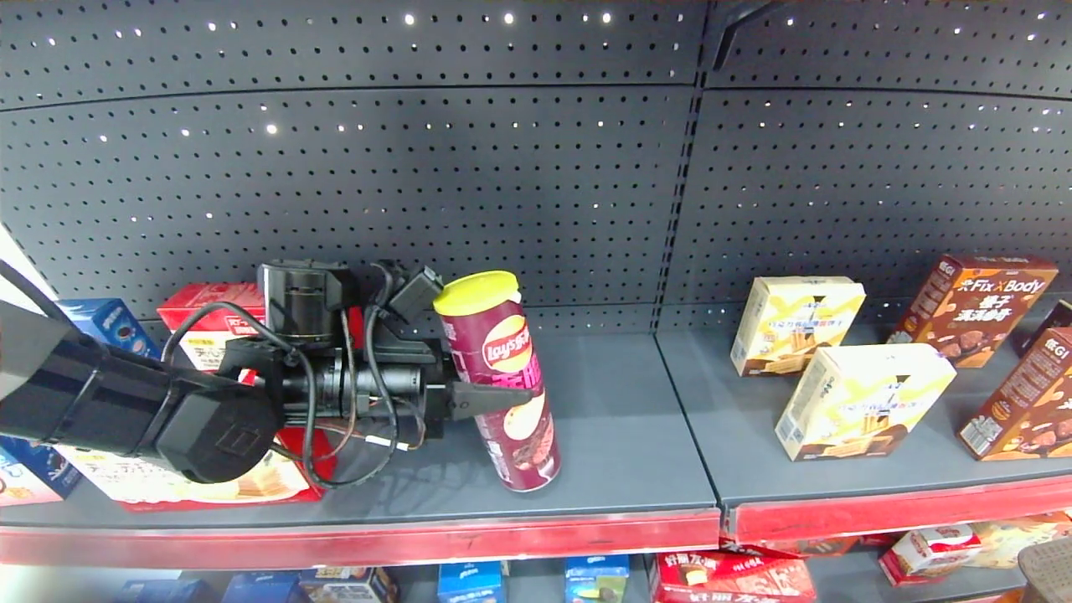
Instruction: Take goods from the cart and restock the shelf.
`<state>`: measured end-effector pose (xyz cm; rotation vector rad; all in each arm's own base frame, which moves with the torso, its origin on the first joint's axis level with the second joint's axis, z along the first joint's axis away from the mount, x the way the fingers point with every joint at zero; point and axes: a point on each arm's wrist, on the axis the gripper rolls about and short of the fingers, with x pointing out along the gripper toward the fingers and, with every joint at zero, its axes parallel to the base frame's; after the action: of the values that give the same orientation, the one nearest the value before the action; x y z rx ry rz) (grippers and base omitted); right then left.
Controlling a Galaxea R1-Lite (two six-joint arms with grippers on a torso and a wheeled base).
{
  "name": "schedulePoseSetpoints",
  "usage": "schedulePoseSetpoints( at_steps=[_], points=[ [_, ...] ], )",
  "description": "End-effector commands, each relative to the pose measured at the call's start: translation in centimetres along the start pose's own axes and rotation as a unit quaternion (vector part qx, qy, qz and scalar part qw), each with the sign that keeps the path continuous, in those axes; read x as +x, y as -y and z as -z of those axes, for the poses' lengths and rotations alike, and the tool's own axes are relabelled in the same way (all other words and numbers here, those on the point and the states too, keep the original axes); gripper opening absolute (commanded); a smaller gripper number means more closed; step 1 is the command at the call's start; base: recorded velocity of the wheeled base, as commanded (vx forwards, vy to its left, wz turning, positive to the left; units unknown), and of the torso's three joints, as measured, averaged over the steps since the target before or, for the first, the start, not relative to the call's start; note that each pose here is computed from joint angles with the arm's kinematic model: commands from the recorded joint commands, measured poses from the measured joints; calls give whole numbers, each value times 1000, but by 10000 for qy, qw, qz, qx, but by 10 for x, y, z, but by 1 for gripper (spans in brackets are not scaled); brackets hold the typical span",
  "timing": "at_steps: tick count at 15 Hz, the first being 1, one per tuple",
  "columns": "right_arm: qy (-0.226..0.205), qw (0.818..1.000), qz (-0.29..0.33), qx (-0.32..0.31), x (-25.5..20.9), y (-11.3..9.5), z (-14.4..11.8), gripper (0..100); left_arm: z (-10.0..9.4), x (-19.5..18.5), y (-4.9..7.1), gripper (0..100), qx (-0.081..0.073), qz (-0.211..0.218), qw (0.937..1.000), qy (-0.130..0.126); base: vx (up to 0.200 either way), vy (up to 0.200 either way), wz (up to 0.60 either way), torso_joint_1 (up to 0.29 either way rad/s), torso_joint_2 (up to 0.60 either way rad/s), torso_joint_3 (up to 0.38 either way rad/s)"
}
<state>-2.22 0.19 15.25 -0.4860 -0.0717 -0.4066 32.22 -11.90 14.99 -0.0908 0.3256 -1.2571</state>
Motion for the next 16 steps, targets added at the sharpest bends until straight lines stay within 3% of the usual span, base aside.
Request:
schedulePoseSetpoints(
  at_steps=[1, 6, 16],
  points=[
    [4, 10000, 1, -2, 0, 0, 0, 0, 6, 7, -9, 0, -74, 5, 10000, -61, 0, 0, 0, 0, 0, 0],
    [-3, 10000, -3, -3, -1, -1, 2, 0, 1, 9, -10, 0, -9, -151, 9999, -23, 0, 0, 0, 0, 0, 0],
    [14, 10000, 15, 0, -2, -1, 3, 0, 3, 10, -12, 0, -19, -143, 9999, -38, 0, 0, 0, 0, 0, 0]
  ],
)
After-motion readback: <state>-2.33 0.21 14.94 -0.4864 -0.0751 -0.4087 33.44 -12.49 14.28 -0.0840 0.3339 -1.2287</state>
